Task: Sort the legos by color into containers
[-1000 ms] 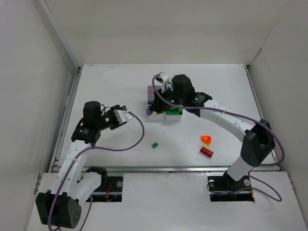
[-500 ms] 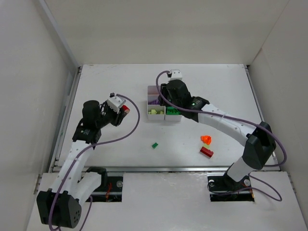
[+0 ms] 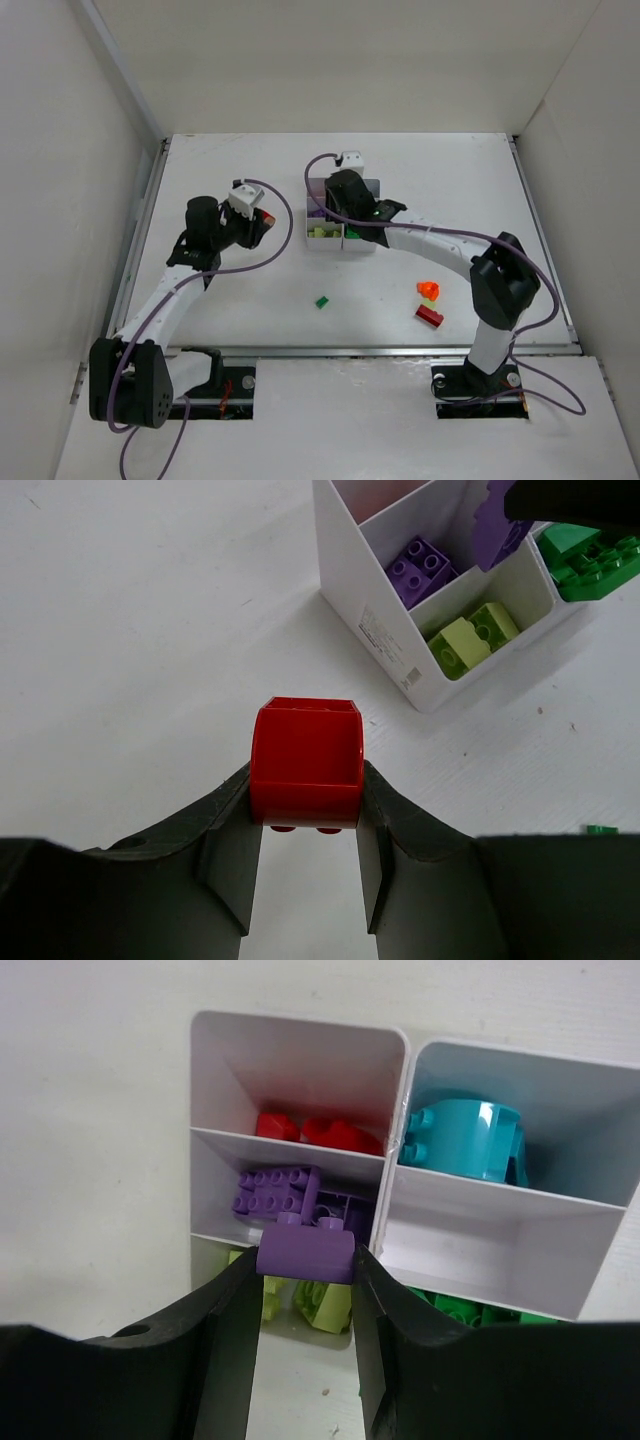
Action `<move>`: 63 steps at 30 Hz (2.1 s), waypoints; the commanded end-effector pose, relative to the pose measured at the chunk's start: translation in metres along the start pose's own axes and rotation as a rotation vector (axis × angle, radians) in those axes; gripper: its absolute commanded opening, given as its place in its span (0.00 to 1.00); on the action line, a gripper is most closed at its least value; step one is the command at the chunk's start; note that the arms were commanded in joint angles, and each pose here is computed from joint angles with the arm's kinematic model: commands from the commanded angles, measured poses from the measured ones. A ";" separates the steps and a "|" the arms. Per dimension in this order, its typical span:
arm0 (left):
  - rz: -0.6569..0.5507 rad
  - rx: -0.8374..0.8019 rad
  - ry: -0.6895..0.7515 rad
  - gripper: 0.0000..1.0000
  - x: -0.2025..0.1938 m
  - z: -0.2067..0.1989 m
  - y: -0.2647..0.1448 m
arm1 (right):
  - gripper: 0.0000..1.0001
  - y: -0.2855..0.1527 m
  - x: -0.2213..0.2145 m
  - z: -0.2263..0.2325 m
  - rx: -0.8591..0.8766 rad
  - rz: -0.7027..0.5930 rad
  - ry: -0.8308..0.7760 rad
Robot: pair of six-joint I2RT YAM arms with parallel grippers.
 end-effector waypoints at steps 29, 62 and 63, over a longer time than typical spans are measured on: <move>-0.158 0.002 0.048 0.00 0.035 -0.002 -0.003 | 0.28 0.016 0.014 0.025 -0.042 -0.105 0.016; -0.175 -0.272 0.206 0.00 0.095 -0.038 0.052 | 1.00 -0.073 0.098 -0.117 -0.062 -0.302 0.092; -0.181 -0.272 0.209 0.00 0.101 -0.037 0.053 | 1.00 -0.073 0.098 -0.117 -0.062 -0.302 0.092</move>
Point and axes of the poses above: each gripper's point midway between its finger pads, its own y axis out along the fingers, its own z axis along the line the jaws close on, x = y × z, the point moved 6 cm from there along -y, back along the fingers, and after that the axes turned 7 degrees about -y, right-handed, at the moved point
